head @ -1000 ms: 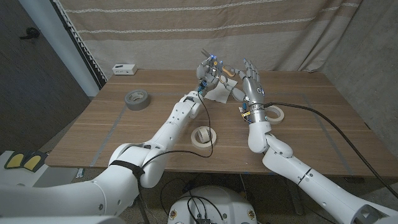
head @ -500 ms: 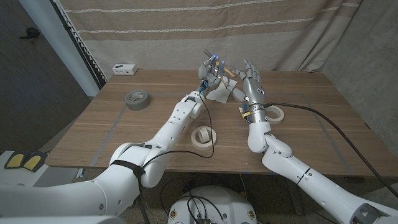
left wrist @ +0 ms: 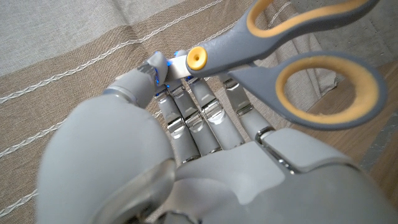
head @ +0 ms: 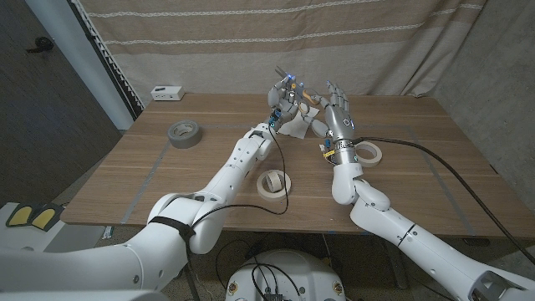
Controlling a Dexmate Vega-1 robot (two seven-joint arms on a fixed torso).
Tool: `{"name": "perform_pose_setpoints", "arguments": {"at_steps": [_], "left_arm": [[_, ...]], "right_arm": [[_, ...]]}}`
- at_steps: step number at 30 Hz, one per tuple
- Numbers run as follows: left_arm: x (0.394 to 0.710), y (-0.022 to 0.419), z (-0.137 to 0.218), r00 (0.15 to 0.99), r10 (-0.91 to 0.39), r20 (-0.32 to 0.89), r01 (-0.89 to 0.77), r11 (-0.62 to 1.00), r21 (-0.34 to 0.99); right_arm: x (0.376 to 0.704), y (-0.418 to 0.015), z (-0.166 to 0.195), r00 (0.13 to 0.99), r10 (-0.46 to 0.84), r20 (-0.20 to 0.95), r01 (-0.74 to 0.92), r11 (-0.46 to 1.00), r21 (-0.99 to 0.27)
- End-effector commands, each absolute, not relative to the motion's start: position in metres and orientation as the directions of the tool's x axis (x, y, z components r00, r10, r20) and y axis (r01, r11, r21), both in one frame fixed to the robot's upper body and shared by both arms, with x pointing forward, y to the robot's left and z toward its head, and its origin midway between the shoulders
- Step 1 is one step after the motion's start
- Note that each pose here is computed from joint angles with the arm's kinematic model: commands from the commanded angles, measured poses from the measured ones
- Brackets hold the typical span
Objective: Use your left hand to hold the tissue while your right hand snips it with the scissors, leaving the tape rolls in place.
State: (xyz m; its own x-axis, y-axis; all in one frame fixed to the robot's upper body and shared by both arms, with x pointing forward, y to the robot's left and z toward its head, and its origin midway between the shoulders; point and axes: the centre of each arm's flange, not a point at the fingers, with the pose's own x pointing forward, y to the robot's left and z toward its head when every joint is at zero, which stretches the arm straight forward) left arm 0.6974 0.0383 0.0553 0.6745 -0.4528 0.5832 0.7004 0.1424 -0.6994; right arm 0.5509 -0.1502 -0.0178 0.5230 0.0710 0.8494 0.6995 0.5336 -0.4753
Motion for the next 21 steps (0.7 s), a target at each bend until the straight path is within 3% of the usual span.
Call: {"name": "perform_pose_setpoints", "arguments": {"at_steps": [1,21], "left_arm": [[0.6959,0.0368,0.0542,0.666,-0.462,0.586,0.706,0.137,-0.694],[0.6951,0.0368,0.0544,0.659,-0.468,0.589,0.71,0.128,-0.692]], "right_arm": [[0.5545,-0.1471,-0.0169,0.544,0.057,0.837,0.704,0.511,-0.493],[0.5533,-0.1467,-0.018,0.534,0.005,0.845,0.722,0.518,-0.459]]}}
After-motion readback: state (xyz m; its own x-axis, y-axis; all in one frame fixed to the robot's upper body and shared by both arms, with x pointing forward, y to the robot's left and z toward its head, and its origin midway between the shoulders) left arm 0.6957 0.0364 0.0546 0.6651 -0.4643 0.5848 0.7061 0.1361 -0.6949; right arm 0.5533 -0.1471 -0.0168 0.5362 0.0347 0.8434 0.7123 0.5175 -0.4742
